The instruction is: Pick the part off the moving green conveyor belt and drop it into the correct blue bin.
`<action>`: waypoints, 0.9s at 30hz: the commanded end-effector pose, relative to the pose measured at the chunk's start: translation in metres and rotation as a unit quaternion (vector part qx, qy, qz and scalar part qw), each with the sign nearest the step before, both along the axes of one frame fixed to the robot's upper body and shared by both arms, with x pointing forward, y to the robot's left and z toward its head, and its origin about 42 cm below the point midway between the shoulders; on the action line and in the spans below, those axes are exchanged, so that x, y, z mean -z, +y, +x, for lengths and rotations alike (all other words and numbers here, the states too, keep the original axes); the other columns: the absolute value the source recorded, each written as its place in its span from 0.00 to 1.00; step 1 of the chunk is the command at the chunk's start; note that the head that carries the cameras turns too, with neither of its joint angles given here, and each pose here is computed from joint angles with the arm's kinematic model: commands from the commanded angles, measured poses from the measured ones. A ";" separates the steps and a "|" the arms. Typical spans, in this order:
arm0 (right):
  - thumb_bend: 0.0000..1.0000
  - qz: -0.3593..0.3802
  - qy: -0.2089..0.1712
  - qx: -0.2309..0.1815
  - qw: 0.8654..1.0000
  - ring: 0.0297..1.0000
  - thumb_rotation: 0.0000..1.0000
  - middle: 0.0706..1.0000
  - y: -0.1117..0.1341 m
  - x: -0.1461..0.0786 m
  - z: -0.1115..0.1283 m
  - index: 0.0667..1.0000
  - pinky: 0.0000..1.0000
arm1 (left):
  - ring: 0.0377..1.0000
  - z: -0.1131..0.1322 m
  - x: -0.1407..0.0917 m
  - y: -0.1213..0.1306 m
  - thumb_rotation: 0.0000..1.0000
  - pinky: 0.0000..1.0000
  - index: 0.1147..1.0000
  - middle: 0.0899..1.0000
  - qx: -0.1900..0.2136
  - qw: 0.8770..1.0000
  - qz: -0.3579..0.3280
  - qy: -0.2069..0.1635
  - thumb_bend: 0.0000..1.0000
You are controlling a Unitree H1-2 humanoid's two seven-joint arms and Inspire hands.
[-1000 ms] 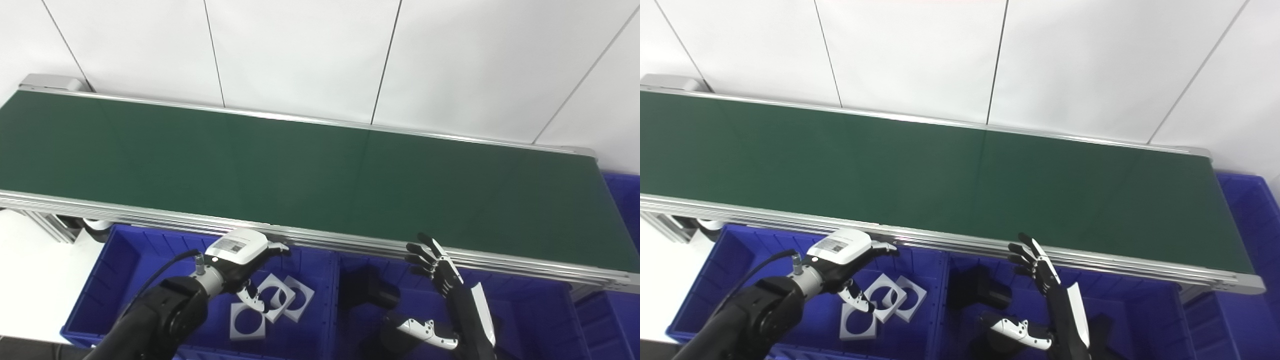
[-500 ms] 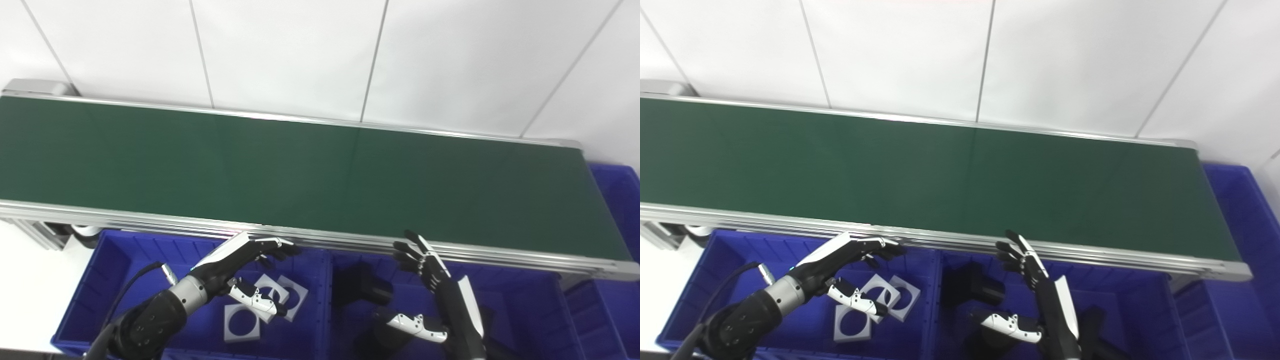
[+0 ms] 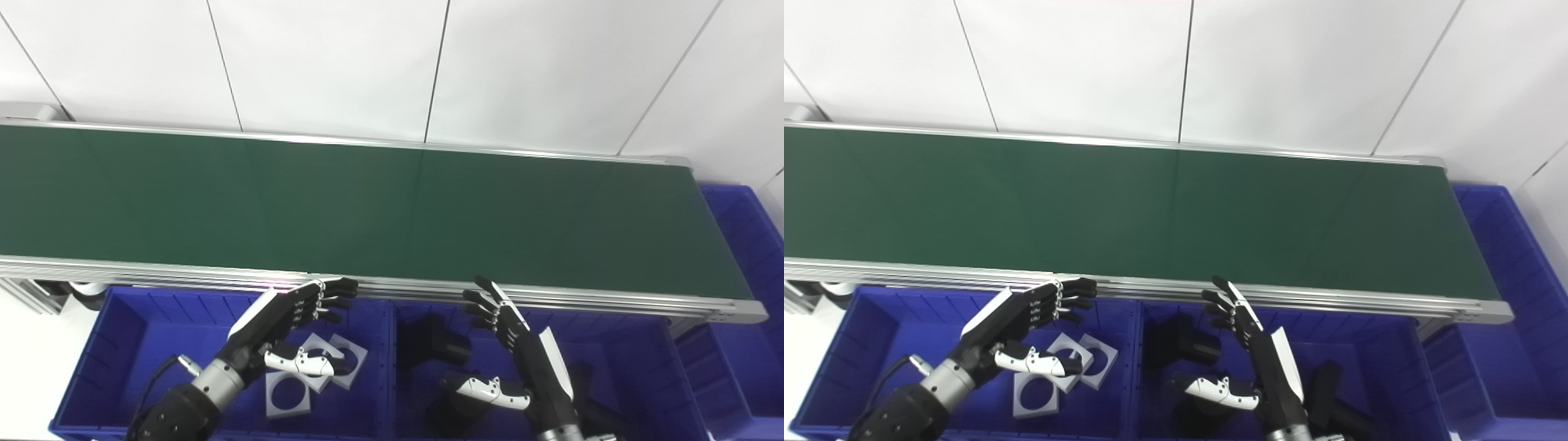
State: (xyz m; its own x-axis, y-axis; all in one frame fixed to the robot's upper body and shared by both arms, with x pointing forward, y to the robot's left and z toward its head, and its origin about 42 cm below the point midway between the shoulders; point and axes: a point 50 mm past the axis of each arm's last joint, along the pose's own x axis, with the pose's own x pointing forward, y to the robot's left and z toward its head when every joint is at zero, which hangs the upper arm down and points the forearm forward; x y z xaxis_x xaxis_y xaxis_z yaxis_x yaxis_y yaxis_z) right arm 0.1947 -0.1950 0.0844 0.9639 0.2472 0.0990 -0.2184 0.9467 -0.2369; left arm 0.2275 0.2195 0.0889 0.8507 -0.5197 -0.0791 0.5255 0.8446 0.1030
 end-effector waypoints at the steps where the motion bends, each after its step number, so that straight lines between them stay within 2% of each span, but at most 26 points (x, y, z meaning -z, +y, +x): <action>1: 0.83 0.007 -0.016 0.000 1.000 0.81 0.33 0.84 0.003 -0.012 0.001 0.92 0.75 | 0.84 0.001 -0.008 0.003 0.03 0.82 0.87 0.85 -0.008 1.000 -0.019 -0.016 0.78; 5: 0.83 0.005 -0.012 0.000 1.000 0.81 0.33 0.85 0.003 -0.013 -0.001 0.93 0.76 | 0.88 -0.005 -0.006 0.004 0.02 0.85 0.89 0.90 -0.019 0.999 -0.031 -0.009 0.77; 12: 0.82 -0.005 -0.008 0.001 1.000 0.82 0.34 0.86 0.002 -0.014 -0.005 0.93 0.77 | 0.87 -0.011 0.001 0.004 0.00 0.85 0.88 0.87 -0.049 0.998 -0.045 -0.011 0.77; 27: 0.82 -0.020 0.005 -0.001 1.000 0.83 0.32 0.87 -0.002 -0.016 -0.006 0.94 0.77 | 0.87 -0.015 0.001 -0.001 0.00 0.85 0.88 0.88 -0.065 0.996 -0.053 -0.014 0.78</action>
State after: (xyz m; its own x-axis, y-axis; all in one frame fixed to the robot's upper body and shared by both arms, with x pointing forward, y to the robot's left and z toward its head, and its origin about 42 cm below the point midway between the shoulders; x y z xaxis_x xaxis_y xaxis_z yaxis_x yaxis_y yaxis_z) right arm 0.1875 -0.1977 0.0895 0.9667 0.2533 0.0372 -0.2344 0.9343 -0.2686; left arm 0.2115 0.2196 0.0750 0.9046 -0.4175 -0.0857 0.4189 0.9080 -0.0019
